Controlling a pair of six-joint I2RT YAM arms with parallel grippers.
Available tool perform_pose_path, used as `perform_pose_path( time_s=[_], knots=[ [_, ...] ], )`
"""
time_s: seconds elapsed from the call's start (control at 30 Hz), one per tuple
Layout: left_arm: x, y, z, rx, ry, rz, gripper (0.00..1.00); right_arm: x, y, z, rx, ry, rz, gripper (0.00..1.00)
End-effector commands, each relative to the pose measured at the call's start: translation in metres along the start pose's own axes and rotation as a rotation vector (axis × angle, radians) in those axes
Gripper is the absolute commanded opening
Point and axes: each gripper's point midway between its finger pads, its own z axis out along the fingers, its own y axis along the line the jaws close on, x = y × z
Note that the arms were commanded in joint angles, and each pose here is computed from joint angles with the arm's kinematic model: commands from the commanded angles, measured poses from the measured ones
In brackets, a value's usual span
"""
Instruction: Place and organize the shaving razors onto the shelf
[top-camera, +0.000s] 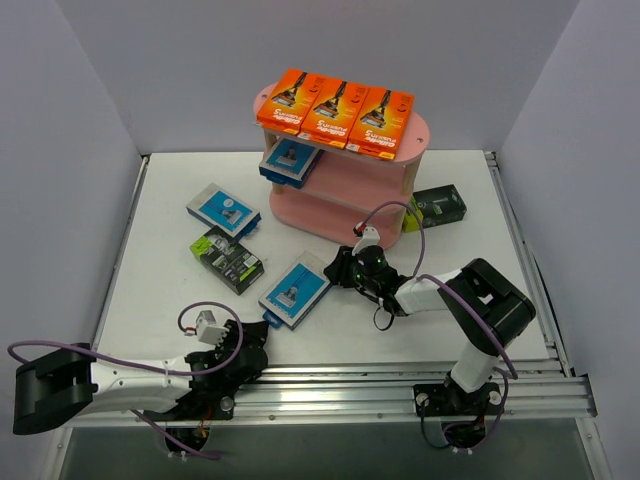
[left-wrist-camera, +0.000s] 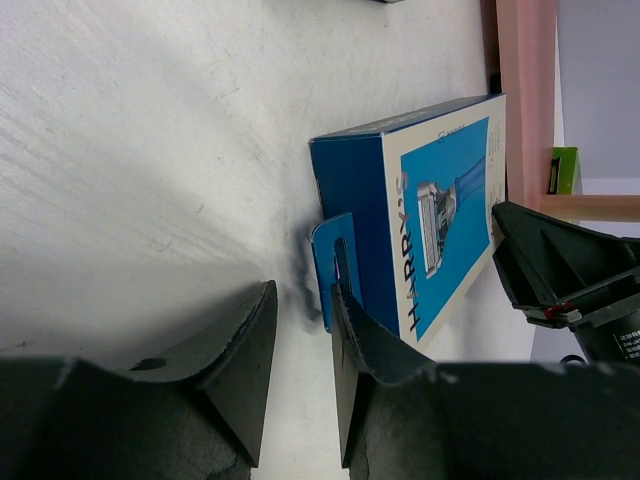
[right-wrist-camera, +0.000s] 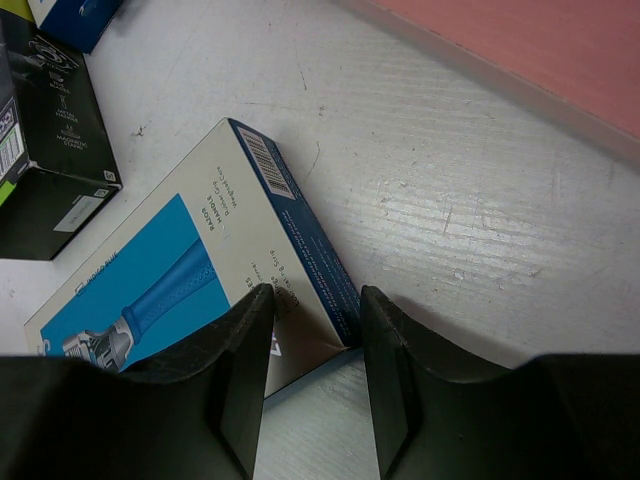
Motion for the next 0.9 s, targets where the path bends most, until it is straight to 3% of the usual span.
perform_pose_path(
  time_s=[0.0, 0.87],
  knots=[
    [-0.0028, 0.0003, 0.0007, 0.019, -0.016, 0.008, 0.37, 0.0473, -0.0322, -0.0045, 0.107, 0.152, -0.033, 0.34],
    [-0.0082, 0.0023, 0.0044, 0.02, -0.061, 0.007, 0.36, 0.0509, -0.0324, -0.0038, 0.1, 0.162, -0.034, 0.34]
  ],
)
